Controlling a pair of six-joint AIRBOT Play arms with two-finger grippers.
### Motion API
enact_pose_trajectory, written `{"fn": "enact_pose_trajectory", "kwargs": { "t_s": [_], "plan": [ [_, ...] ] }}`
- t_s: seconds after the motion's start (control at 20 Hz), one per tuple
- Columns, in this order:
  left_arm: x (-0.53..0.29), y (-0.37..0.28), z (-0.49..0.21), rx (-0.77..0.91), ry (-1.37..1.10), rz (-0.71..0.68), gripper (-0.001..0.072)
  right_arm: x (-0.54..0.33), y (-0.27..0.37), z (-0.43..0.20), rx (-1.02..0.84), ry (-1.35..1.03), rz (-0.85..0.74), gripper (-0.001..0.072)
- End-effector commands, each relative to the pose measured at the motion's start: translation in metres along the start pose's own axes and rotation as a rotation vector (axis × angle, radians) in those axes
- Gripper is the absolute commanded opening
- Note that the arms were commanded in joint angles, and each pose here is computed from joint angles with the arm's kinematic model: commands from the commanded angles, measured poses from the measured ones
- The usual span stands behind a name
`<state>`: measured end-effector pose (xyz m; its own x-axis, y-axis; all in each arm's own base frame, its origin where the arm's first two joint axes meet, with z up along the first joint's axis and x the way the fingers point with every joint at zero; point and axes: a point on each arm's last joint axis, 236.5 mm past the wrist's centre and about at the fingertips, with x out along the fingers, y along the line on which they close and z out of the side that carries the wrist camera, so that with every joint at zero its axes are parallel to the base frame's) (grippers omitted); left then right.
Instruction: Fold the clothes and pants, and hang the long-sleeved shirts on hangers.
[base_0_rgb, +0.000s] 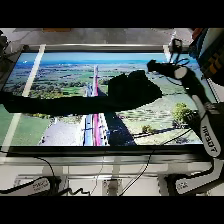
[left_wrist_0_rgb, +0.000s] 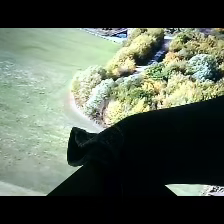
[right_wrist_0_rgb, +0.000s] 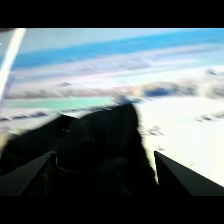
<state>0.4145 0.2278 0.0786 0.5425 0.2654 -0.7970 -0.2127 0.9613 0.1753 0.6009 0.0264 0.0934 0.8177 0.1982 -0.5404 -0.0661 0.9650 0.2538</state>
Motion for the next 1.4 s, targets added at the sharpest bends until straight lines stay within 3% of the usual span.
{"fn": "enact_pose_trajectory", "kwargs": {
  "t_s": [0.0, 0.2, 0.65, 0.95, 1.15, 1.2, 1.3, 1.35],
  "plan": [
    [0.0, -0.001, 0.0, 0.0, 0.0, -0.003, 0.0031, -0.049, -0.088, -0.052, -0.053, 0.285, -0.073, 0.0621],
    [0.0, -0.004, 0.001, -0.011, -0.005, -0.016, 0.0031, -0.085, -0.104, -0.149, -0.254, 0.653, 0.142, 0.0608],
    [0.0, -0.032, 0.012, -0.04, -0.034, -0.097, 0.0031, -0.023, -0.061, -0.156, -0.872, 0.534, 0.274, 0.0624],
    [0.0, -0.031, 0.013, -0.041, -0.039, -0.095, 0.0031, 0.015, -0.053, -0.138, -0.938, 0.417, 0.182, 0.0614],
    [0.0, -0.031, 0.013, -0.041, -0.041, -0.094, 0.0031, 0.024, -0.053, -0.157, -0.795, 0.464, 0.18, 0.0546],
    [0.0, -0.031, 0.013, -0.041, -0.041, -0.094, 0.0031, 0.022, -0.05, -0.166, -0.76, 0.494, 0.199, 0.0462],
    [0.0, -0.031, 0.014, -0.041, -0.045, -0.092, 0.0031, 0.016, -0.043, -0.176, -0.695, 0.539, 0.222, 0.0142],
    [0.0, -0.031, 0.015, -0.041, -0.049, -0.091, 0.0031, 0.013, -0.041, -0.177, -0.663, 0.551, 0.222, 0.0039]
  ]
}}
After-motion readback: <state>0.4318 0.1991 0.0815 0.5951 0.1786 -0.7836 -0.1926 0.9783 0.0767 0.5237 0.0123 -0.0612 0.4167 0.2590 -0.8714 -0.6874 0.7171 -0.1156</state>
